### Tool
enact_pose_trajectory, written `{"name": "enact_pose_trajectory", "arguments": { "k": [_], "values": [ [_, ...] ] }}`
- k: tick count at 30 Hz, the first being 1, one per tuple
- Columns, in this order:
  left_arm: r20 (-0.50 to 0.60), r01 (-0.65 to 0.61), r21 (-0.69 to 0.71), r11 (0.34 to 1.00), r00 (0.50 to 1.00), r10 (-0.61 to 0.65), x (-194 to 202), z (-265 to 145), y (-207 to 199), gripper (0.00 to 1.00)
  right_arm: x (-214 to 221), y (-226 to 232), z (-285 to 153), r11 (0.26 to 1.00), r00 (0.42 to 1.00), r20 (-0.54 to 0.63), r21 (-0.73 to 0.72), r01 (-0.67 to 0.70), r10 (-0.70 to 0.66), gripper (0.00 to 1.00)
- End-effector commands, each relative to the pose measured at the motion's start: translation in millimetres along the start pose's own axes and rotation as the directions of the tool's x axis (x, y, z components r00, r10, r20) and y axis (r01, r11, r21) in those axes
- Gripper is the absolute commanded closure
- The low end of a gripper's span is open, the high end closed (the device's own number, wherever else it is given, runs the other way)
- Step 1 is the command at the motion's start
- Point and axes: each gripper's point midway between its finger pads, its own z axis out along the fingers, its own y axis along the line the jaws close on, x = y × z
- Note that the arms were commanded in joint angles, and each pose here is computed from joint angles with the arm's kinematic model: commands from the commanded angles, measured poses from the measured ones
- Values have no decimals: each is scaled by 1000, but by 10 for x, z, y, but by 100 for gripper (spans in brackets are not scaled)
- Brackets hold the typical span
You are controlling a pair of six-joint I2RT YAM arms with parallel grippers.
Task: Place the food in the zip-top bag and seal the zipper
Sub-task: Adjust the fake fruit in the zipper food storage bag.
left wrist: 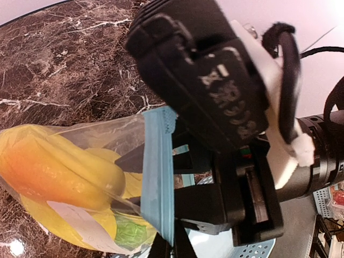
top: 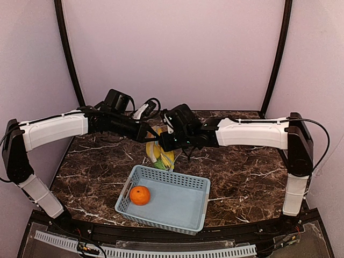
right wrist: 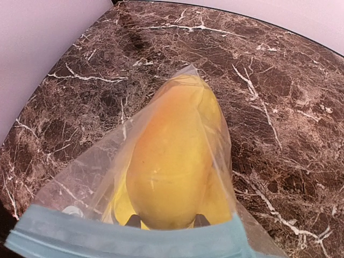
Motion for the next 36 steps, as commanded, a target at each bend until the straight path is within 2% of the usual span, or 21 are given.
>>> {"name": "enact_pose_trajectory", "arguments": {
  "k": [1,12,18,26,32,36],
  "values": [
    [28,-23,69,997,999,21,-59,-46,-164,99,-69,32,161,1000,999,33,-15,23,-23,68],
    [31,-20,79,997,999,17,-65,-50,-182,99,-137,-2,208,999,998,57,1,37,-37,68],
    [53,-17,-77,997,998,21,-111,-156,54,99,-193,18,-56,999,997,73,-29,37,-35,53],
    [98,23,-101,995,995,-13,-188,-273,183,99,-214,51,-714,995,994,107,-93,39,-29,33],
    [85,32,-86,996,996,-24,-165,-229,190,99,61,421,-999,975,981,71,-125,186,-178,26],
    [83,31,-90,995,996,-23,-156,-219,204,99,396,767,-998,952,966,8,-165,256,-258,21]
  ]
}}
